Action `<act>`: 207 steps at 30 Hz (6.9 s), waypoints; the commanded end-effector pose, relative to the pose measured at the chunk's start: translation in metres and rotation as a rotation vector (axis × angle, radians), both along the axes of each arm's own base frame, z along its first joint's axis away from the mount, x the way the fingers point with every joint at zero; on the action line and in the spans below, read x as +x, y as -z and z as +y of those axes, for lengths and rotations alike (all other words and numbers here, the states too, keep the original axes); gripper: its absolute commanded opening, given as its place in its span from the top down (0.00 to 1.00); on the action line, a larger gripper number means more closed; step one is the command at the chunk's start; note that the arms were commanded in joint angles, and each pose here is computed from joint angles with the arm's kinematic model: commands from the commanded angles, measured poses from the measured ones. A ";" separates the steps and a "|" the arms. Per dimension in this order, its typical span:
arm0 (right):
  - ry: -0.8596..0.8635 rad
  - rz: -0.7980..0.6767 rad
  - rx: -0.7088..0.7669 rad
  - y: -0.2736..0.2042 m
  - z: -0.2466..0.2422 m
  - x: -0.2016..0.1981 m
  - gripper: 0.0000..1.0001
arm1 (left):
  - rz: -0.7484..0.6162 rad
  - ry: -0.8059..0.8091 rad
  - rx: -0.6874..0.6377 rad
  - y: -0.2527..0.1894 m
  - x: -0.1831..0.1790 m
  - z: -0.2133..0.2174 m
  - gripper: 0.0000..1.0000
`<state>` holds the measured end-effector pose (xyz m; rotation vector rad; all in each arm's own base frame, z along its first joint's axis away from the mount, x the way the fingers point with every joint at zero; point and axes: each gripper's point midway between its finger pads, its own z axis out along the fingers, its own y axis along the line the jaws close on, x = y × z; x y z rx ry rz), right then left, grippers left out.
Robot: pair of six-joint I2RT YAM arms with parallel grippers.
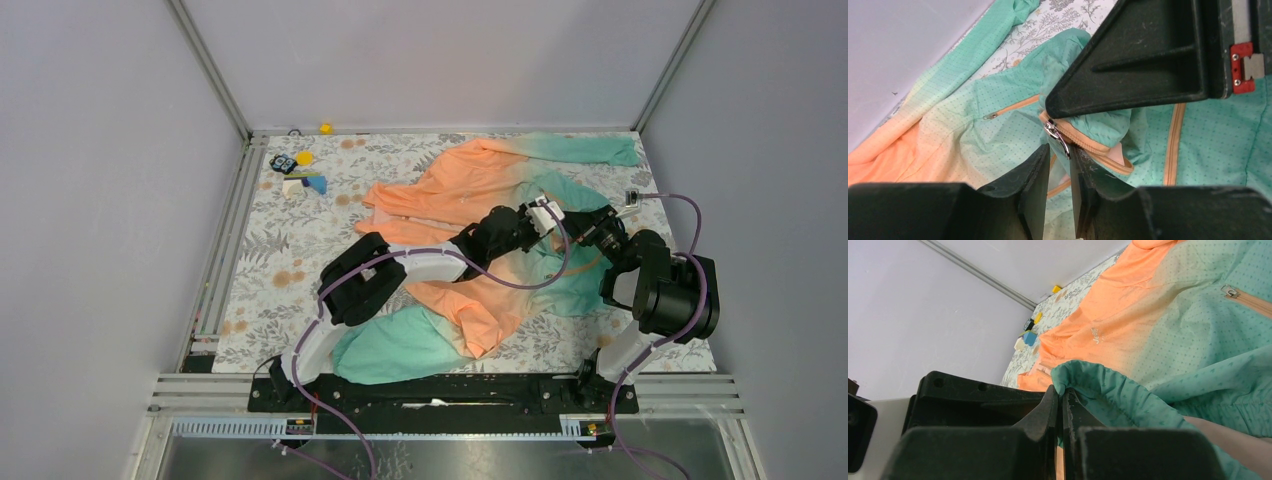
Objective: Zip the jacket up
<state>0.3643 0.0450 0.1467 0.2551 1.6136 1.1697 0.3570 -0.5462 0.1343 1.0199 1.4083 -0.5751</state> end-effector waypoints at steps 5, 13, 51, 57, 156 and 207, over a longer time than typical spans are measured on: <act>-0.023 -0.159 -0.056 -0.030 0.005 -0.003 1.00 | -0.066 -0.031 -0.047 -0.035 0.008 -0.010 0.75; -0.015 -0.157 -0.052 -0.030 0.004 -0.003 1.00 | -0.088 -0.011 -0.025 -0.034 0.001 -0.014 0.84; 0.384 -0.207 -0.004 -0.091 -0.037 0.001 1.00 | -0.065 0.156 0.147 -0.005 -0.070 -0.036 1.00; 0.522 -0.165 -0.007 -0.114 -0.062 0.012 1.00 | -0.032 0.145 0.131 0.003 -0.068 -0.027 1.00; 0.964 1.019 0.011 0.083 -0.064 -0.012 1.00 | 0.349 -1.270 0.283 0.038 0.062 0.412 1.00; 0.532 0.696 -0.562 0.026 -0.040 -0.027 0.00 | 0.561 -1.179 -0.371 -0.081 0.011 0.451 0.11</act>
